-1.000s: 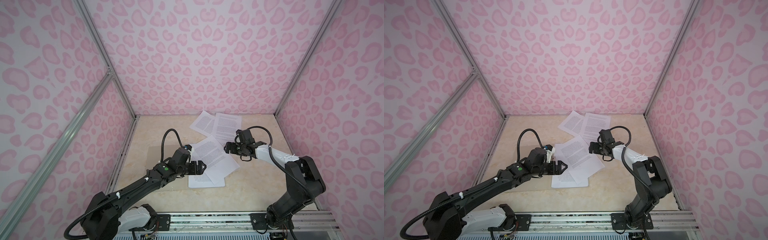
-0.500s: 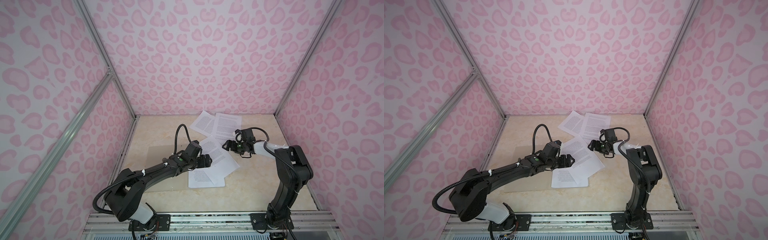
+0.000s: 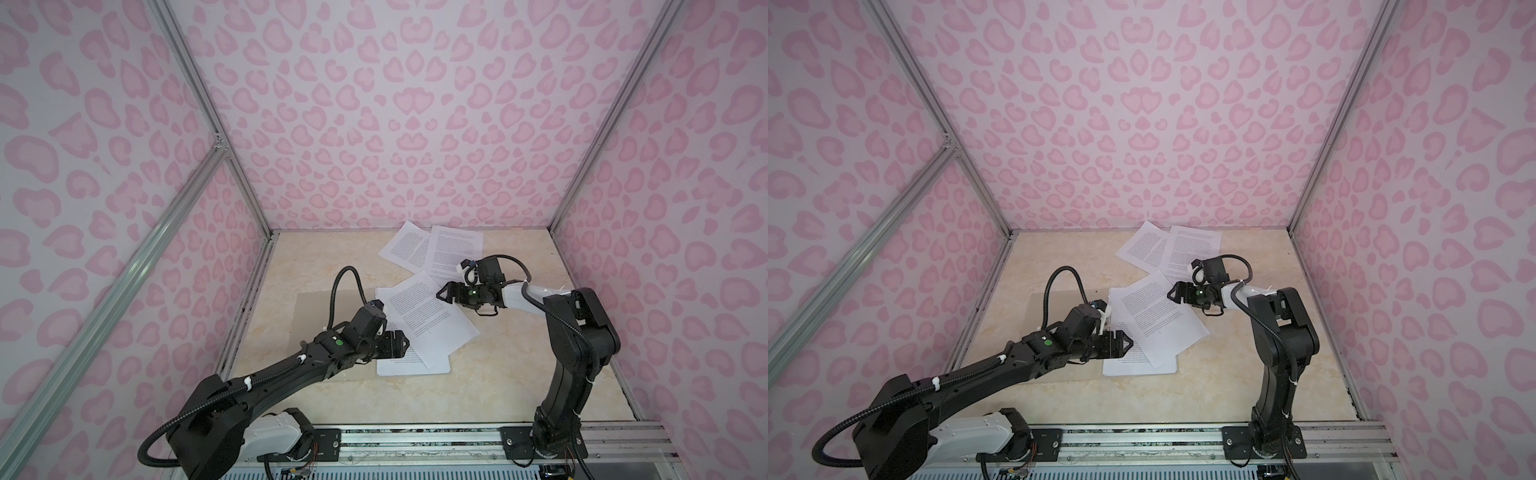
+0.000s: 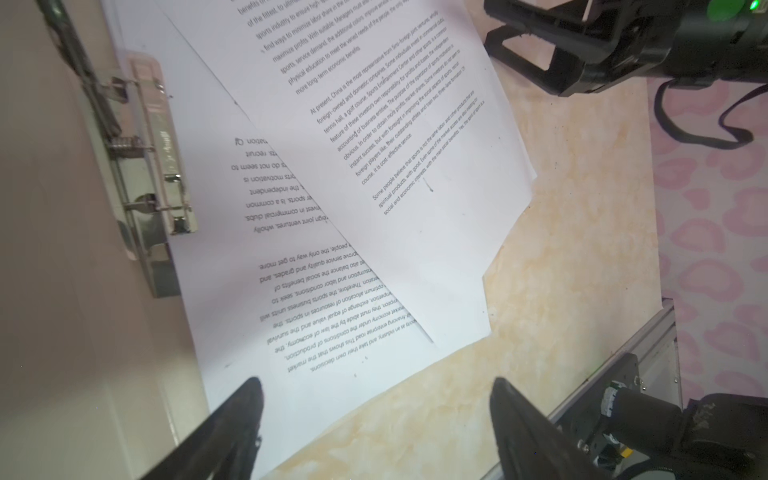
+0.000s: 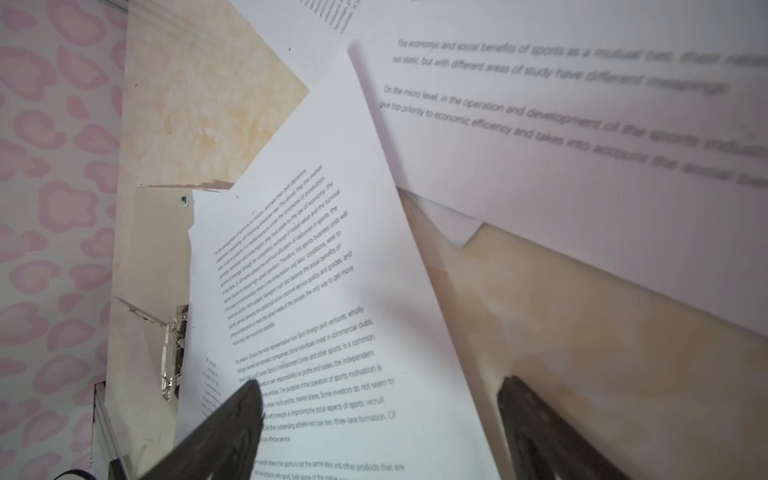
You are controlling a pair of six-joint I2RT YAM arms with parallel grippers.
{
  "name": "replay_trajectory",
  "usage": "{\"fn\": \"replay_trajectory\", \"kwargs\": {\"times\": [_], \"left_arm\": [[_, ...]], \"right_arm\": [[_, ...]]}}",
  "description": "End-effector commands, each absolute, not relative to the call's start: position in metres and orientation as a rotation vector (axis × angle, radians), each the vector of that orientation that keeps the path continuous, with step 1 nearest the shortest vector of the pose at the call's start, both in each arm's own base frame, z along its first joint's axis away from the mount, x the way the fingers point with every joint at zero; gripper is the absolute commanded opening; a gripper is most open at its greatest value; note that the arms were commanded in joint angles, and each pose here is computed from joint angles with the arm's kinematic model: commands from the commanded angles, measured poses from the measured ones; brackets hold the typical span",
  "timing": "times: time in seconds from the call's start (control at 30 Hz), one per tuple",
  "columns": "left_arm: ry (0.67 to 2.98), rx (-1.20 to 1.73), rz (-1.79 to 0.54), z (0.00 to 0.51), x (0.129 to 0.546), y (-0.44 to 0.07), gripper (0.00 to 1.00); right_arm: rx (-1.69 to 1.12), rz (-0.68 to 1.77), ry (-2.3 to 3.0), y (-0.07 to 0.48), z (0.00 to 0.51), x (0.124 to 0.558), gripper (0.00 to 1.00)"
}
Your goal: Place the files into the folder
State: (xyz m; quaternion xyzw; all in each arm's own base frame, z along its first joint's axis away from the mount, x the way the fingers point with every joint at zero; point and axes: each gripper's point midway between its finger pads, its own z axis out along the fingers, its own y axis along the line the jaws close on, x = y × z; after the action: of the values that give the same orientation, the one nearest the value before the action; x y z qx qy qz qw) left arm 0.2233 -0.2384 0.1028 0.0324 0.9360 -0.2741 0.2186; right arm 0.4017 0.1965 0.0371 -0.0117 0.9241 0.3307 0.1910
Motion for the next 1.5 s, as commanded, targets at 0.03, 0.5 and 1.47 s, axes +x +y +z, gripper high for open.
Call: {"fn": "replay_trajectory", "kwargs": {"times": [0.03, 0.5, 1.47], "left_arm": [[2.569, 0.081, -0.608, 0.107, 0.226, -0.213, 0.88], [2.514, 0.026, -0.592, 0.122, 0.224, -0.187, 0.88], [2.472, -0.051, -0.587, 0.128, 0.218, -0.151, 0.9]], "right_arm": [[0.076, 0.977, 2.786, 0.193, 0.009, 0.356, 0.91], [0.111, 1.071, 2.745, 0.204, 0.022, 0.354, 0.69], [0.209, 1.138, 2.708, 0.212, 0.025, 0.336, 0.0]]}}
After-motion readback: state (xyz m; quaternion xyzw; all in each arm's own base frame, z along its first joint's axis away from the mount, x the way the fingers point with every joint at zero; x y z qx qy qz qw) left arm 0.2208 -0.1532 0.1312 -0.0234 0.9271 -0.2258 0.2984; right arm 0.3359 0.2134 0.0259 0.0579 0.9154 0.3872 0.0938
